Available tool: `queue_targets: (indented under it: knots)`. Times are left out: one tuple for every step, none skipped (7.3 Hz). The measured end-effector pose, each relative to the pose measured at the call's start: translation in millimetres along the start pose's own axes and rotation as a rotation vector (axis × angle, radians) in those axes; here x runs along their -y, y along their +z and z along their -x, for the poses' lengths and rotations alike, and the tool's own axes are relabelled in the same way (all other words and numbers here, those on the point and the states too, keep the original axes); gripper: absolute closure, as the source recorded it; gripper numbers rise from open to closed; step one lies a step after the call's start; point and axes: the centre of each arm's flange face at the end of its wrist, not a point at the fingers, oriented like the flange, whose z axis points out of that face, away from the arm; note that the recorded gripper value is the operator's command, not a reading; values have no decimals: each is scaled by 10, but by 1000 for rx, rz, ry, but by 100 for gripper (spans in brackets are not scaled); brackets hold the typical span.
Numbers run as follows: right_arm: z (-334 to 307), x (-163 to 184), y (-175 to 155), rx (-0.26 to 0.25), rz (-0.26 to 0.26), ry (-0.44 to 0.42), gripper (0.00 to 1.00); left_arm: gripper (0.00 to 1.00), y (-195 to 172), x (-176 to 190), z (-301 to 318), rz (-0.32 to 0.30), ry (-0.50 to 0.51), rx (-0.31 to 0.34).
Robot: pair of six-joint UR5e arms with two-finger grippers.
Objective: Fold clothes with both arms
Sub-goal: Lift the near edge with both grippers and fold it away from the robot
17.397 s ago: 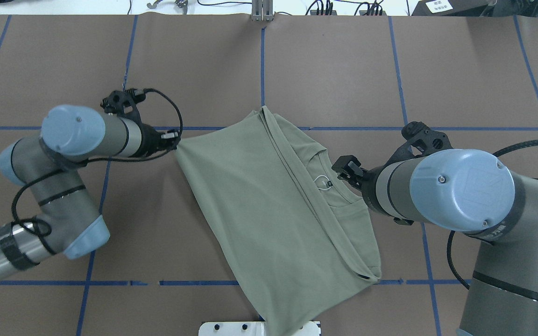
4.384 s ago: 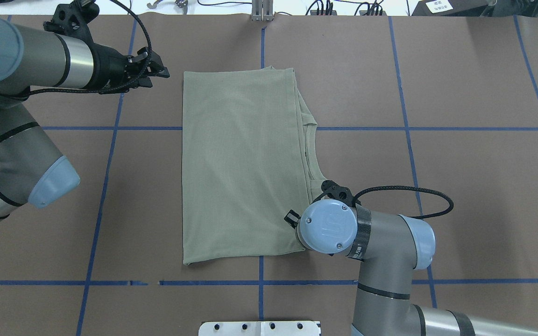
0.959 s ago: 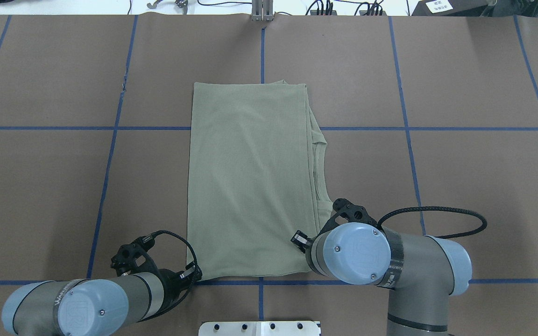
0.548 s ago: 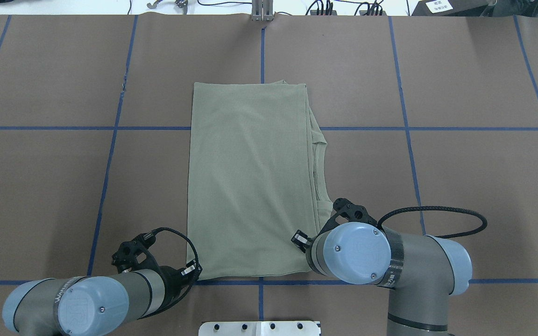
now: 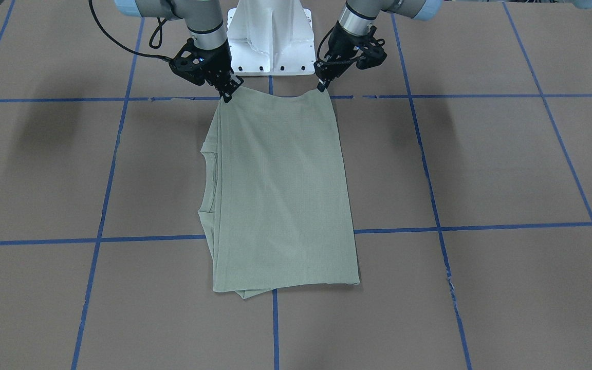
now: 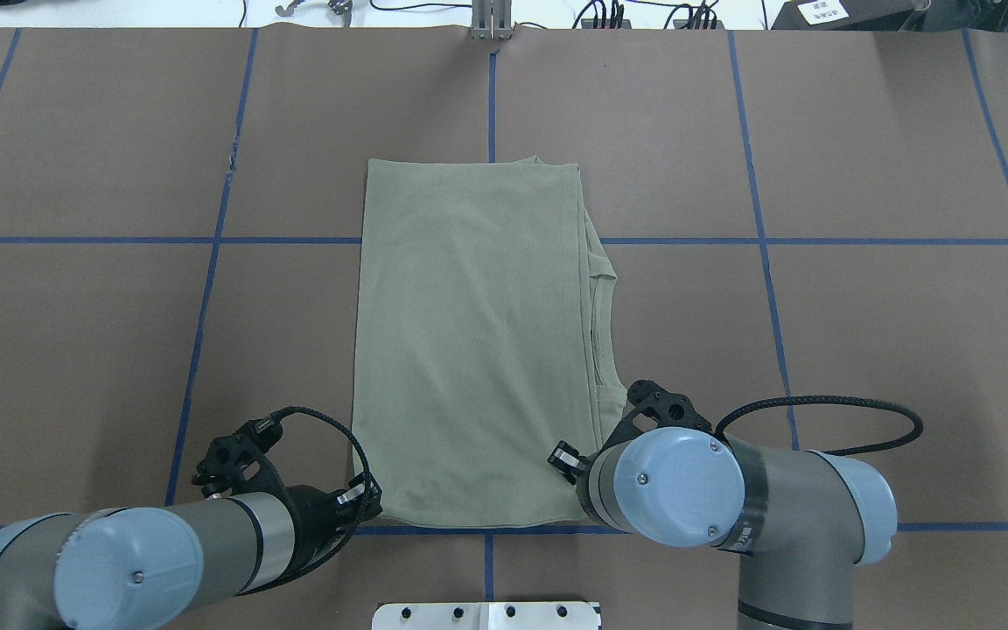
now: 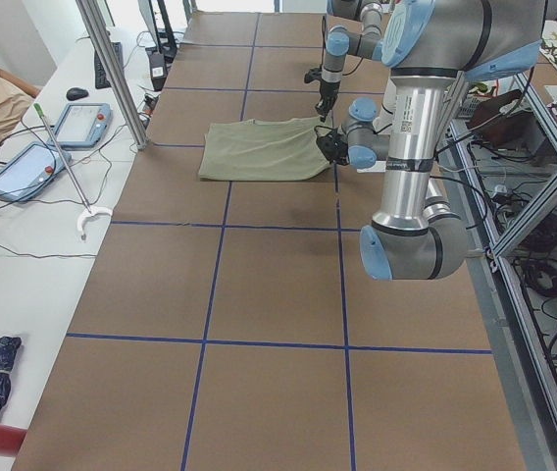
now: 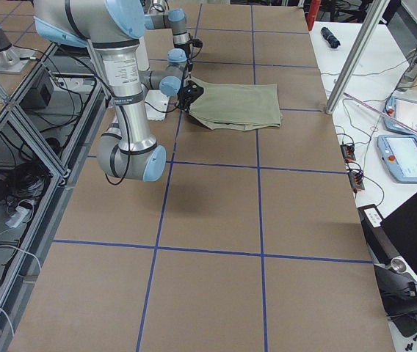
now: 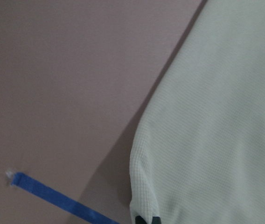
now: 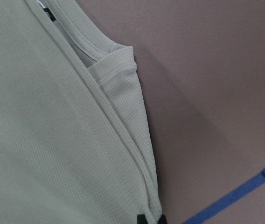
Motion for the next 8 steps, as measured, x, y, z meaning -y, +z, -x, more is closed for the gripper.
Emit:
queue_targets:
  knots:
    - [-148,-43,-178,14,24,3,100,100,-246,-53,-80,27,-20,-35]
    - [-252,-64,-400,38,49,25,100,100,-500,-116,-176,53,-45,-66]
    - [-262,-9,-631,75,61,51,100,100,-743,-156,-279,73,-60,-93]
    - [-189,155,-812,115,50,81,100,100,-911,-135,-381,78,-67,-121]
    - [-49,413,-916,150,15,118,100,100,-986,-12,-536,53,-60,-156]
    - [153,699,-945,171,-21,153,100,100,-969,165,-768,8,-37,-192]
    - [424,994,-899,175,-50,173,100,100,-857,378,-1041,-42,-9,-209]
    - [727,1284,-811,168,-81,177,100,100,-698,641,-1285,-94,20,-204]
